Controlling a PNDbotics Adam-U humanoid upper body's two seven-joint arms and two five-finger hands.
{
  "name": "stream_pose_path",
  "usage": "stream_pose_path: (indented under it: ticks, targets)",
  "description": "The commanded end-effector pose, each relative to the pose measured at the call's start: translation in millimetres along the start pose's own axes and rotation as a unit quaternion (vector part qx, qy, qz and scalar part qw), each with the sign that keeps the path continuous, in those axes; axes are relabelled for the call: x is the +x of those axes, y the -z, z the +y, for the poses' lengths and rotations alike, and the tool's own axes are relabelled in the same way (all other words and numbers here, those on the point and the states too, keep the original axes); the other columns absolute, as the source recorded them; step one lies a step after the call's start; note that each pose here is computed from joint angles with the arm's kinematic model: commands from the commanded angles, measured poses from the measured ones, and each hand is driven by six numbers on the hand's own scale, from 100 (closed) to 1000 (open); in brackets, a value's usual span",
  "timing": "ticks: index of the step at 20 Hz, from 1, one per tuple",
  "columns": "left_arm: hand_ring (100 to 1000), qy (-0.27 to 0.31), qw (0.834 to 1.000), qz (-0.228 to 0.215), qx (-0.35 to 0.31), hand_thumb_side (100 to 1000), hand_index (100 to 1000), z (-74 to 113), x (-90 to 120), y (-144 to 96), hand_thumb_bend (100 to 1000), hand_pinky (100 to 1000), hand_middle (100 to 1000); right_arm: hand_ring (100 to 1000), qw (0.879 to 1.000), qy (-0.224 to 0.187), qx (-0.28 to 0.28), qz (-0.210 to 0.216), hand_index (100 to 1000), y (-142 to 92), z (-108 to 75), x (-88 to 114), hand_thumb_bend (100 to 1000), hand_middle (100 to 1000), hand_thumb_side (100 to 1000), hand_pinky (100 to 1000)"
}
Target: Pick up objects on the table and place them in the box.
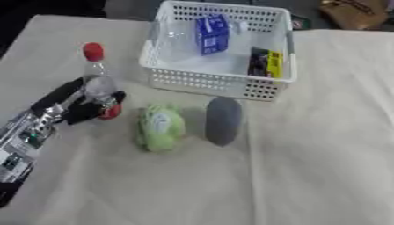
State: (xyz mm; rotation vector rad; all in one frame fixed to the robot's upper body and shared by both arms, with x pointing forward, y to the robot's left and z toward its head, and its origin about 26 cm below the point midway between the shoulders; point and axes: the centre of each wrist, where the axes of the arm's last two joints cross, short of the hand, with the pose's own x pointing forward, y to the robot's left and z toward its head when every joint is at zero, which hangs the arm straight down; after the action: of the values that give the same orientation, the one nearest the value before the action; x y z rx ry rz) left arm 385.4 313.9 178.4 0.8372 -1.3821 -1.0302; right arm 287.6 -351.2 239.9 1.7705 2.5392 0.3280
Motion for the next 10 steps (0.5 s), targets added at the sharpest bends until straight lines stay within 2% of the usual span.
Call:
stream_pose_path:
  ticks: [1,2,3,6,7,8,9,10]
  targets:
    - [1000,0.012,1.000,0.004,0.016,936,893,9.2,-2.8,-1.6,346,978,886,854,1.000,0.004,-0.013,-0.013,837,9.7,-2.6,0.6,100,751,1000,903]
    - [1000,0.011,1.000,0.005,0.025,936,887,10.5,-2.7,-1.8,338,976,879,854,1.000,0.003,-0.014,-0.013,837,9.7,-2.8,0.4,100,751,1000,903]
    - [978,0.010,0.999,0.006,0.033,932,828,10.5,-2.6,-2.0,245,956,822,854,1.000,0.003,-0.014,-0.012,837,9.7,-2.9,0.3,100,751,1000,903]
    - [970,0.003,0.998,0.010,0.057,930,815,10.5,-1.7,-2.2,234,953,811,854,1.000,0.002,-0.014,-0.011,837,9.4,-2.9,0.3,100,751,1000,903]
    - [948,0.001,0.998,0.010,0.062,933,777,10.1,-1.6,-2.3,180,944,782,855,1.000,0.002,-0.014,-0.011,838,9.4,-2.9,0.2,100,751,1000,903]
    - [948,-0.001,0.998,0.010,0.065,933,777,9.9,-1.6,-2.3,180,944,782,855,1.000,0.001,-0.014,-0.011,838,9.5,-3.1,0.1,100,751,1000,903]
    - [930,-0.004,0.998,0.011,0.069,920,746,10.0,-1.5,-2.4,100,935,759,855,1.000,0.001,-0.014,-0.011,838,9.5,-3.1,0.0,100,751,1000,903]
    - [930,-0.005,0.997,0.011,0.075,920,746,10.4,-1.1,-2.6,100,935,759,855,1.000,0.001,-0.014,-0.011,838,9.5,-3.2,0.0,100,751,1000,903]
